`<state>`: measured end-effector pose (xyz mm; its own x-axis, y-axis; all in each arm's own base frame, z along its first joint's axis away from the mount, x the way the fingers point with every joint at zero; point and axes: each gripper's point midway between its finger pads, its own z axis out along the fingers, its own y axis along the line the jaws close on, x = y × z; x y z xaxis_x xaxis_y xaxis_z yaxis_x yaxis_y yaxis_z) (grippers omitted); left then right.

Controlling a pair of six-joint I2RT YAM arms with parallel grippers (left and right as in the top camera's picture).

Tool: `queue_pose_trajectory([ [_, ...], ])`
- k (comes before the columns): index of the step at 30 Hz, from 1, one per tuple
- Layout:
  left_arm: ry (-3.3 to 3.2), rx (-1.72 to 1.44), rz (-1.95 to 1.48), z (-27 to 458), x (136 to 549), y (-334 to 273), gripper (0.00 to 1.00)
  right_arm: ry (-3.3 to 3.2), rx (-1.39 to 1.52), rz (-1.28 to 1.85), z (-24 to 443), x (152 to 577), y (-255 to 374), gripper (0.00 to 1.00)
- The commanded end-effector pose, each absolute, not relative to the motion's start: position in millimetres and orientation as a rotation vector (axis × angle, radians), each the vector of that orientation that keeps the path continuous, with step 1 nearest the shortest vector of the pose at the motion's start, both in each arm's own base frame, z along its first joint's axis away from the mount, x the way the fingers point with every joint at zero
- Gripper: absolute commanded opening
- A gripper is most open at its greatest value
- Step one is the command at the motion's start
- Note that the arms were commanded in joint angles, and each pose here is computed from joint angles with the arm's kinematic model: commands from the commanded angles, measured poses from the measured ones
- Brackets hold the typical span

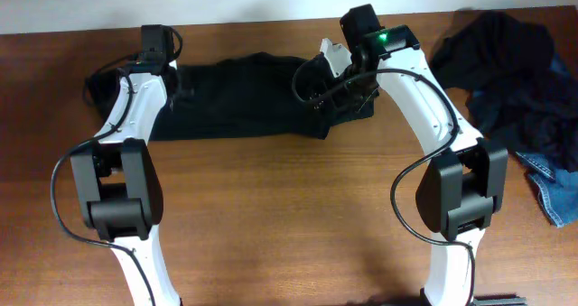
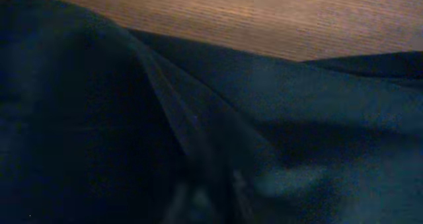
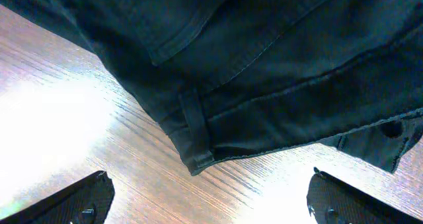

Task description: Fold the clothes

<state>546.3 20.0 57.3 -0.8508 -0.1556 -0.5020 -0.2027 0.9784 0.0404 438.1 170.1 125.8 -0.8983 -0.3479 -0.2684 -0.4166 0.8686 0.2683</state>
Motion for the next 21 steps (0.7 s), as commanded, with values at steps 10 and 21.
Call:
queue_pose_trajectory([
  [10,2.665,-0.243,0.179,96.0,537.3,14.6,0.01,2.804,-0.6,0.464,129.5,444.9,170.9,0.98],
  [21,2.997,-0.2,0.165,92.3,463.2,0.3,0.01,2.804,-0.599,0.465,129.5,444.9,170.9,0.99],
])
